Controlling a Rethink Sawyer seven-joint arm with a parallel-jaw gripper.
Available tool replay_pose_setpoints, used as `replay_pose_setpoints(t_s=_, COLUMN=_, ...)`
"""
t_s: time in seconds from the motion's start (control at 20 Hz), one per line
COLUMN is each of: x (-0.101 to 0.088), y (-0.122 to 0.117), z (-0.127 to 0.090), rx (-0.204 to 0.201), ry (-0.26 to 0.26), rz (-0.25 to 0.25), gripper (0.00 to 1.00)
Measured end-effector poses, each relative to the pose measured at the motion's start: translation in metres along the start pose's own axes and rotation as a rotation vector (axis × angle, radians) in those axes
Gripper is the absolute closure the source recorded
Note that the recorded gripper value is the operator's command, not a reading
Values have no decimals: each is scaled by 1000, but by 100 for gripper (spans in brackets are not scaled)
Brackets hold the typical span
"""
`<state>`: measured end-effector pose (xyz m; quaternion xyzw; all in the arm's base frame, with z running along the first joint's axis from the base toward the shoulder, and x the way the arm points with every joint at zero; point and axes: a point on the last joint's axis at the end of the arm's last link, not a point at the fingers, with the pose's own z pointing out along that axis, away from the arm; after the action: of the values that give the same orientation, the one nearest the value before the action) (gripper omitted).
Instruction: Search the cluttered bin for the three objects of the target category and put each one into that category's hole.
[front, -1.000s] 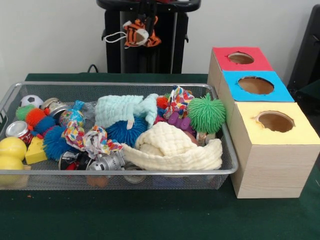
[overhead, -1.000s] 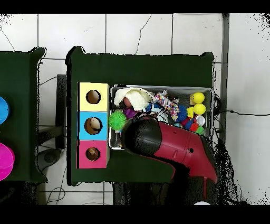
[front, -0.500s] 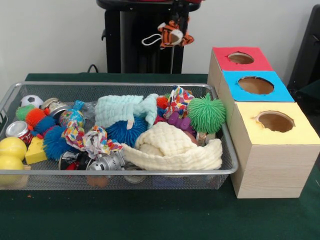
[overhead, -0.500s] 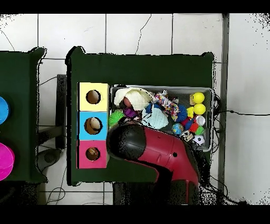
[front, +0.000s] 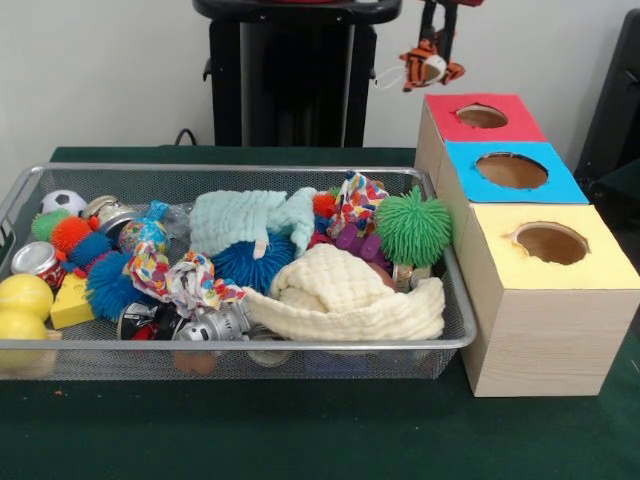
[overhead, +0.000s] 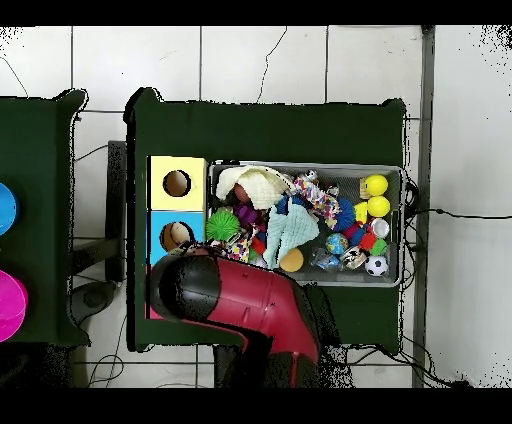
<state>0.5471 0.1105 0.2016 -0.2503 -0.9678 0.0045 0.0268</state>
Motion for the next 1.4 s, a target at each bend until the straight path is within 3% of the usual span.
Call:
replay_pose_setpoints(t_s=0.15, x=21, y=11, z=5, rx=-10, ry=35, rz=29, gripper=100)
replay_pose_setpoints(t_s=0.55, x=36, y=8, z=22, rx=-25, ry=68, rz=111, gripper=100)
replay_pose_setpoints(t_s=1.15, x=51, y=-6, z=67, rx=-17, ry=32, rz=205, gripper=100)
replay_pose_setpoints(t_s=1.4, x=65, y=-3, z=81, rx=-6, ry=34, rz=214, gripper=100)
